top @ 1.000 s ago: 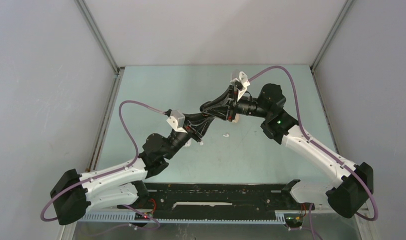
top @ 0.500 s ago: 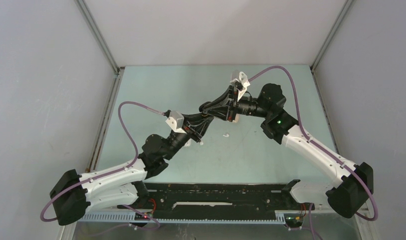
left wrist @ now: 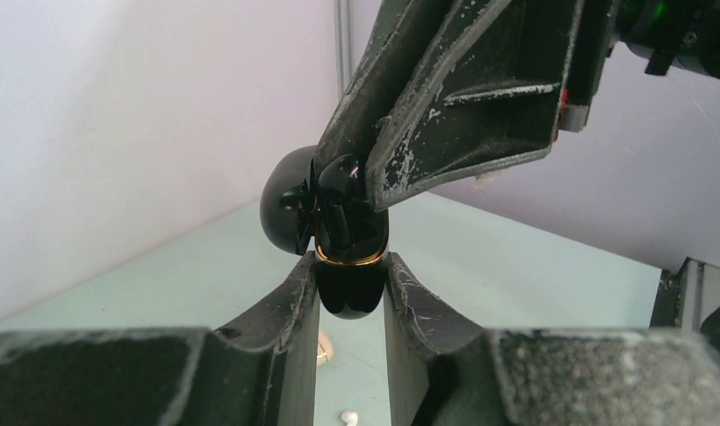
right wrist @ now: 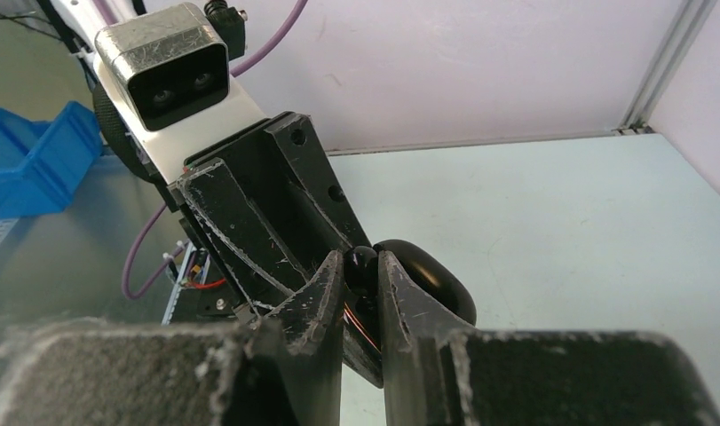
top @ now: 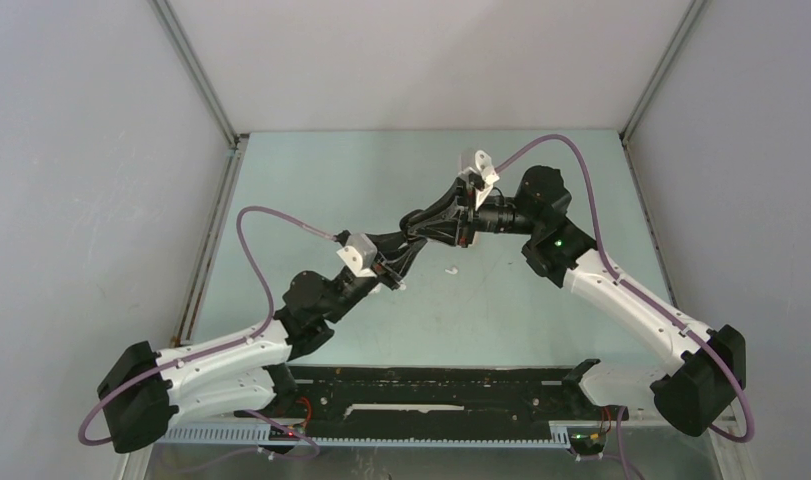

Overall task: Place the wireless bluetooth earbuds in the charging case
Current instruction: Place the earbud in the charging case.

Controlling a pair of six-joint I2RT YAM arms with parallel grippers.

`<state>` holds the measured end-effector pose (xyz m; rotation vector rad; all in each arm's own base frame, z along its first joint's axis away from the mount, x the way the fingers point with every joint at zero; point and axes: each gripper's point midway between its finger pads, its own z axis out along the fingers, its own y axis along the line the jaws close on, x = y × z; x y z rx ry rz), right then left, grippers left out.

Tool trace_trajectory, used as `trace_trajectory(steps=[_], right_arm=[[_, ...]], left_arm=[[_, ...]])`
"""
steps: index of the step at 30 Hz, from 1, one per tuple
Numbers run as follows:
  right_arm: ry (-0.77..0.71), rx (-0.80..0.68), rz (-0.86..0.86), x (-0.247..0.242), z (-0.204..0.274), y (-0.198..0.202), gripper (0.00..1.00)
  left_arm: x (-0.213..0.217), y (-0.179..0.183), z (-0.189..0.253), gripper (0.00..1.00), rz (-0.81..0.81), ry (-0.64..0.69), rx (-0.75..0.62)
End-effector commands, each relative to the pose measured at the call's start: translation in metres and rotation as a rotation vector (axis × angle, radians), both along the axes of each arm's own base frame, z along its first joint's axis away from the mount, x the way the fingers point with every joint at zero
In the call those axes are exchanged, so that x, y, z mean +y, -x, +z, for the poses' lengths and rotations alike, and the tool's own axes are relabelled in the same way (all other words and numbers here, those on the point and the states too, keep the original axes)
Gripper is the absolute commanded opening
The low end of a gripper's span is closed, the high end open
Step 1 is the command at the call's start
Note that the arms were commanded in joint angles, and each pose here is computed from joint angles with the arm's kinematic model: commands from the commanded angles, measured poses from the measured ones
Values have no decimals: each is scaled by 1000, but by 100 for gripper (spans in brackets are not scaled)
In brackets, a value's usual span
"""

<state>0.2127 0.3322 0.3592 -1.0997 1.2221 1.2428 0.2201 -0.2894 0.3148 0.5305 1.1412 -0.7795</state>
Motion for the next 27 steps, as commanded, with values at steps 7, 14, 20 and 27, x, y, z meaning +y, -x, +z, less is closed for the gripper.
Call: trace_trajectory(steps=[7, 14, 20, 27], right_arm=[[25, -1, 115, 4, -9, 20, 1], [30, 4, 117, 6, -12, 19, 10], [26, 15, 112, 7, -11, 18, 3], [2, 58, 65, 13, -17, 11, 0]], left_arm=[[16, 14, 28, 0, 13, 71, -151], [17, 15, 28, 0, 12, 87, -150], [15, 15, 28, 0, 4, 92, -145], [16, 14, 33, 0, 4, 150, -123]])
